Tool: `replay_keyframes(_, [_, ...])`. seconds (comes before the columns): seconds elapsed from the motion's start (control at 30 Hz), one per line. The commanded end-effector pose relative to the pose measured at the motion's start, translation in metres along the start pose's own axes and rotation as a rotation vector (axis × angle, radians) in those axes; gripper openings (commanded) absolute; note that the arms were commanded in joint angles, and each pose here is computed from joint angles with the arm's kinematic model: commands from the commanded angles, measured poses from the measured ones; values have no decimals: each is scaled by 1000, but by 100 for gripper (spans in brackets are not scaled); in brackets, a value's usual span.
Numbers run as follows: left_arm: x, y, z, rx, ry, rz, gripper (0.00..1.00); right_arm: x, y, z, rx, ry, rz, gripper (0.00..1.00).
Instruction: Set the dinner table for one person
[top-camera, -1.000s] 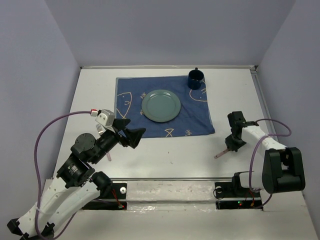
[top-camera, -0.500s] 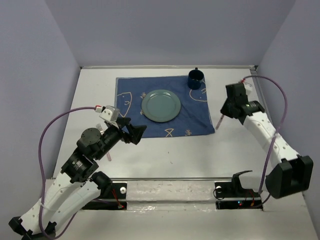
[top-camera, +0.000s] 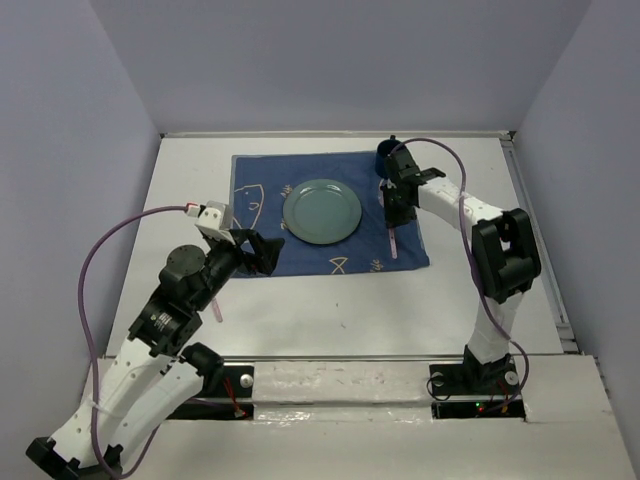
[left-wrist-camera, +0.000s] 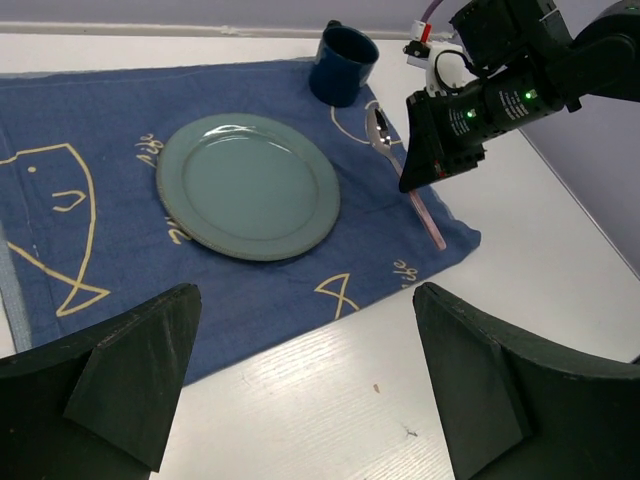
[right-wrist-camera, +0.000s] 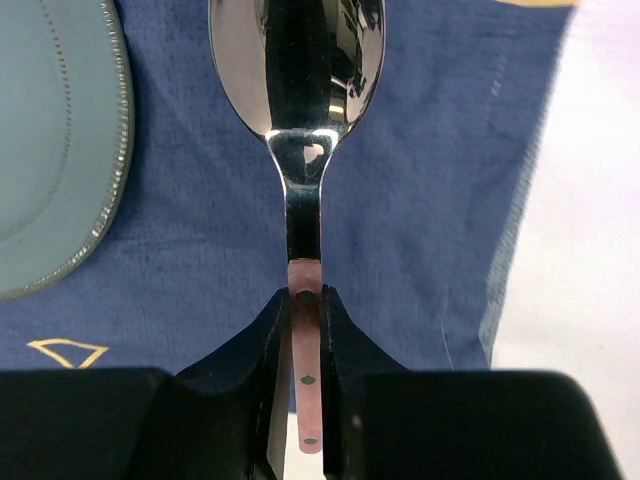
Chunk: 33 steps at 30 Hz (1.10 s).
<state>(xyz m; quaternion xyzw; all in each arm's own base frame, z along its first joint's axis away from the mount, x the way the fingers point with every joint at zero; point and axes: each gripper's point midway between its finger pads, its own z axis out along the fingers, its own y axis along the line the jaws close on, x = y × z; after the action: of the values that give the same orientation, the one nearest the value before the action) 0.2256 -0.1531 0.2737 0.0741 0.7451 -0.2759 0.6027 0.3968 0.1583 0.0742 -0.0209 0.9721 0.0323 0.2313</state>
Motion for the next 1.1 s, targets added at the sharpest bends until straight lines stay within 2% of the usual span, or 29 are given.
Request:
replay_keyframes(0.0, [-16,7,6,-30,-53,-8,99,-35,15,1,-65,-77,-54,0])
replay_keyframes(0.3, [-9,18,14,-66,-26,-15,99,-47,16,32,-29,-70,-36,0])
replay_keyframes(0.4, [-8,21,15,-77,-22,-18,99,-44,5,44,-2,-49,14,0])
replay_keyframes(0.77, [4,33,22,-133,25,-49,99,-37,-7,60,55,-37,75,1])
replay_keyframes(0.87, [8,40,24,-171,41,-58,99,-38,-4,57,41,-40,90,19])
replay_keyframes(0.9, [11,44,24,-196,51,-68,99,-40,-4,54,39,-47,91,28])
replay_keyframes(0.93, [12,46,24,-208,56,-71,99,-41,-3,52,31,-51,93,31])
replay_keyframes(0.97, [12,48,25,-221,60,-75,99,-41,-2,50,23,-51,91,39])
replay_keyframes(1.0, [13,49,24,-234,69,-84,99,-46,1,41,7,-68,92,54])
replay_keyframes(1.07, [14,58,25,-262,85,-103,99,-52,5,29,-25,-91,86,61])
